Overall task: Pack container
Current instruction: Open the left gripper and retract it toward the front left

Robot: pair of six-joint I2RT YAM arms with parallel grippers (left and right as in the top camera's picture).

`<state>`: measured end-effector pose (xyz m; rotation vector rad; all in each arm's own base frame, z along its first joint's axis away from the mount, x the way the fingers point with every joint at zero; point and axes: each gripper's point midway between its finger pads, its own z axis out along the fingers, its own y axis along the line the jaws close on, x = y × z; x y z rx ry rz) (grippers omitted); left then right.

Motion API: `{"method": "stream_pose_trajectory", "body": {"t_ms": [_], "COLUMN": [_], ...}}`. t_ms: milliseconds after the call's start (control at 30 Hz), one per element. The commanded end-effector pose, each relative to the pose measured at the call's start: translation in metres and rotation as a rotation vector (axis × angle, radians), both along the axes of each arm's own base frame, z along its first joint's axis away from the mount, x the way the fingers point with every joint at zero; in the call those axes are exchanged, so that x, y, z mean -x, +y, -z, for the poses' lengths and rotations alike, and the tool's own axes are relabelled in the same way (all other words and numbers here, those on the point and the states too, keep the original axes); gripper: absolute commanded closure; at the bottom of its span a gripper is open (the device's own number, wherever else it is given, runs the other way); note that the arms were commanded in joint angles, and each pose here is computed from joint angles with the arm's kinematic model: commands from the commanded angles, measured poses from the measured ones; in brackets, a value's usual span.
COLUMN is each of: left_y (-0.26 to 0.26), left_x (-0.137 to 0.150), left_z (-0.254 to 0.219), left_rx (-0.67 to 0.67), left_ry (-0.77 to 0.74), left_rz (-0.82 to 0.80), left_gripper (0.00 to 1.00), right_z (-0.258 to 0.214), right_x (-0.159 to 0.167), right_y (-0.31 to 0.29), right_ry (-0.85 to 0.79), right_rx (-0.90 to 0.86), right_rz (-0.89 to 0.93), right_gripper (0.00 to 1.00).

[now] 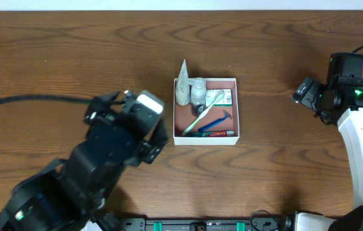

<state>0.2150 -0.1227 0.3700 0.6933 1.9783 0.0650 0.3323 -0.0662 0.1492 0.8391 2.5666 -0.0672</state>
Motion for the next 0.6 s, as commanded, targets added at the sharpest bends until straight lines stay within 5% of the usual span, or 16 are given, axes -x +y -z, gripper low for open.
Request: {"method": "stream_pose_trajectory", "body": {"t_ms": [0, 233, 567], "left_y": [0.026, 0.065, 0.062], "left_x": [0.014, 0.052, 0.058], "left_z": [0.012, 0.054, 0.059], "left_rx": [-0.062, -0.229, -0.148], "left_ry": [0.039, 0.229, 0.282], "left_rz": [-0.045, -0.058, -0.091], "left_gripper": [0.02, 0.02, 0.02], "right_z": [-0.01, -0.01, -0.01], "right_x": [-0.002, -0.002, -0.002], "right_y": [-0.003, -0.003, -0.003], "right_ry": [-0.031, -0.031, -0.031], "right_rx": [0.007, 0.007, 0.007], "right_rz": [0.014, 0.014, 0.014], "right_gripper": [0.01, 0.01, 0.01]}}
